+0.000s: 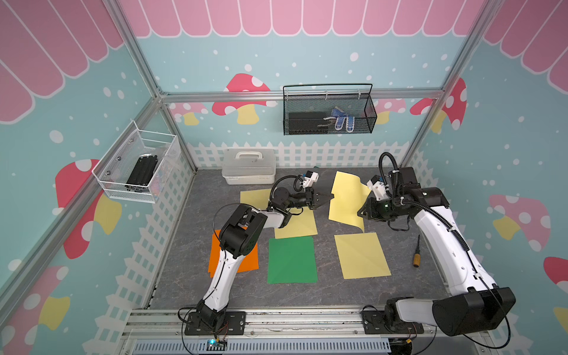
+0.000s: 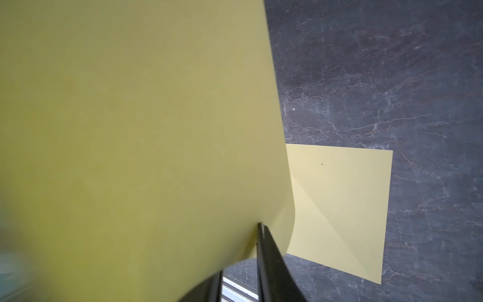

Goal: Sort the scattered colored papers by color
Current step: Pick up the colored paper from the center of the board, then place the colored paper, then move the colored paper at the center of the board.

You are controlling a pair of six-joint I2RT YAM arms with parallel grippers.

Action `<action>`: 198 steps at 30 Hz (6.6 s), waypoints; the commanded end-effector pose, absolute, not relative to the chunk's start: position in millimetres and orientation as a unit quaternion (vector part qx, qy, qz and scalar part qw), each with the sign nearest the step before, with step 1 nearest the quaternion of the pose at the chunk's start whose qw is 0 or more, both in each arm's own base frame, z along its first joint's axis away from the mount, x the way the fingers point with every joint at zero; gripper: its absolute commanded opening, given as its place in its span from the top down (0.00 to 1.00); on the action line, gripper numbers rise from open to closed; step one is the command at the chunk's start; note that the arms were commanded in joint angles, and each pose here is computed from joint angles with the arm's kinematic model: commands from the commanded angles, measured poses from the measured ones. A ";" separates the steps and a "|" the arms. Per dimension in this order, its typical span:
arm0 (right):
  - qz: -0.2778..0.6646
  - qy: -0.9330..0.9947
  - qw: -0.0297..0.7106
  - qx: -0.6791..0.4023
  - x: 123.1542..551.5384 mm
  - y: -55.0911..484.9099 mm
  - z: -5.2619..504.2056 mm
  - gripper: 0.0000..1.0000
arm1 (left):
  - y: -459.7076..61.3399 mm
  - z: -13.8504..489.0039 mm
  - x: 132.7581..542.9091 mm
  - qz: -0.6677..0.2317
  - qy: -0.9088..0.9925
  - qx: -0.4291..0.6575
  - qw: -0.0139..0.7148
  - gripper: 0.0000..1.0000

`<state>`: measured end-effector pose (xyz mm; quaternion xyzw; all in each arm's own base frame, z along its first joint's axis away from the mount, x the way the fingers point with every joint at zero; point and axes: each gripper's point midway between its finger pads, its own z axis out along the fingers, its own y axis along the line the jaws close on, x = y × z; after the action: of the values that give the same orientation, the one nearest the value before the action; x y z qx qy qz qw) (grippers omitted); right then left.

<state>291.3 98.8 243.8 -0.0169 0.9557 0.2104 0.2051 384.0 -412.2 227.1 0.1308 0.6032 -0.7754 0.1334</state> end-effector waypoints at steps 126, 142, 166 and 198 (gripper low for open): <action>-0.008 0.939 0.324 0.115 253.7 1.3 240.5 0.20 | -486.2 27.8 244.4 -0.477 0.872 0.073 -0.085 1.00; -0.006 0.940 0.322 0.114 254.2 2.3 237.8 0.19 | -490.9 22.3 248.3 -0.480 0.872 0.060 -0.082 1.00; 0.051 0.950 0.261 0.164 251.1 20.4 171.5 0.23 | -475.1 16.9 256.3 -0.443 0.894 0.046 -0.049 0.45; -0.016 0.895 0.081 0.439 170.0 -57.9 29.4 0.98 | -452.3 80.9 278.6 -0.429 0.894 0.111 0.075 0.44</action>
<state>176.4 -57.6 40.2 0.4213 0.9006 -0.0154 0.1063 272.0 -459.8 72.4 0.1037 0.8935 -0.4333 0.0570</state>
